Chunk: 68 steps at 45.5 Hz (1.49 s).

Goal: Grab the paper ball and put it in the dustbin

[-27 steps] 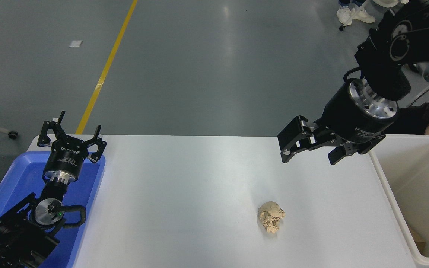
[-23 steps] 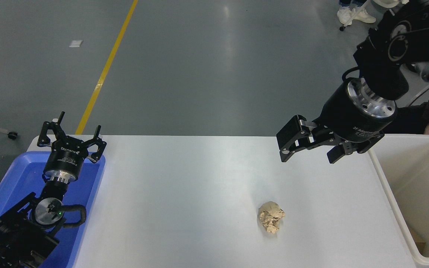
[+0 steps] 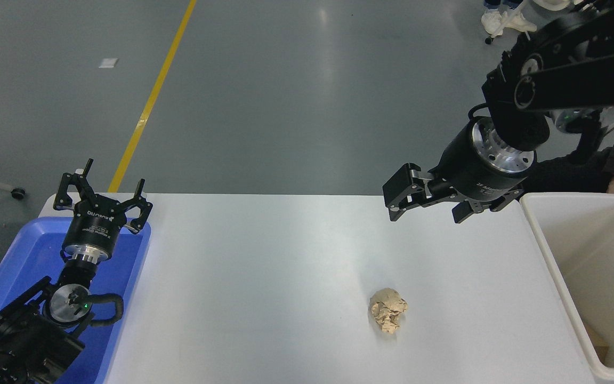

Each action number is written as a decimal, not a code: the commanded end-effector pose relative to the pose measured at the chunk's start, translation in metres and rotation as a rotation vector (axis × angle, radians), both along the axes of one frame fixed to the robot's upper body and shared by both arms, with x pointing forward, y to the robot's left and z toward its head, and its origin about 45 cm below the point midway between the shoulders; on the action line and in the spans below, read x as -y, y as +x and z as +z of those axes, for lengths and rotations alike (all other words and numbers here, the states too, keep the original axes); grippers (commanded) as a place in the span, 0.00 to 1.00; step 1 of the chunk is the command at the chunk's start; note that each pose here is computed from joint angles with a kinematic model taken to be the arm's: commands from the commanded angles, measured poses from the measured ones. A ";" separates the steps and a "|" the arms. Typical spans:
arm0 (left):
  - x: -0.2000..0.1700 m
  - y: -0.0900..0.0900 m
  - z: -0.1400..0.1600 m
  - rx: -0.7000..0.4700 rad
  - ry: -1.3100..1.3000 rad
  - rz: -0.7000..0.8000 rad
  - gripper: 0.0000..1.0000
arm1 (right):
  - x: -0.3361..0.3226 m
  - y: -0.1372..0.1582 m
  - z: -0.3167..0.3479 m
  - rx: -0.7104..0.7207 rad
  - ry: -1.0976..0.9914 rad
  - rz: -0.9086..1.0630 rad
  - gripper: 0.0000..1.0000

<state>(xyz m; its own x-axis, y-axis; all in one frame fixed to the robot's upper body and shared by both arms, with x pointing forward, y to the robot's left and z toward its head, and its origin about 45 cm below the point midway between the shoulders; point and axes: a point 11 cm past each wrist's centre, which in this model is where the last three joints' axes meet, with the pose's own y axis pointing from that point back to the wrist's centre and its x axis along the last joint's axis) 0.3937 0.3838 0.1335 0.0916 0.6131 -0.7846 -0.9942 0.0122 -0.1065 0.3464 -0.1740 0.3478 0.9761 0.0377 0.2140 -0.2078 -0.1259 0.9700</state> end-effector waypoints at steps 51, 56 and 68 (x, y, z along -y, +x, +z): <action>0.001 0.000 0.000 0.001 -0.001 -0.003 1.00 | 0.027 0.005 -0.250 -0.163 0.036 -0.034 1.00; 0.000 0.000 0.000 0.000 0.000 -0.002 1.00 | 0.028 0.002 -0.255 -0.171 0.042 -0.042 1.00; 0.000 0.000 0.000 0.000 0.000 -0.002 1.00 | 0.025 0.001 -0.266 -0.168 0.077 -0.071 1.00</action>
<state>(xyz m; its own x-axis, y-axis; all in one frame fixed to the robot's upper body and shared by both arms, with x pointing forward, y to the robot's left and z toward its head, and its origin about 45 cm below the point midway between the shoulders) 0.3938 0.3835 0.1336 0.0937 0.6130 -0.7845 -0.9941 0.0150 -0.1070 0.3488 -0.2019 0.0924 0.9988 -0.0136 0.0475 -0.0490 -0.1628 0.9854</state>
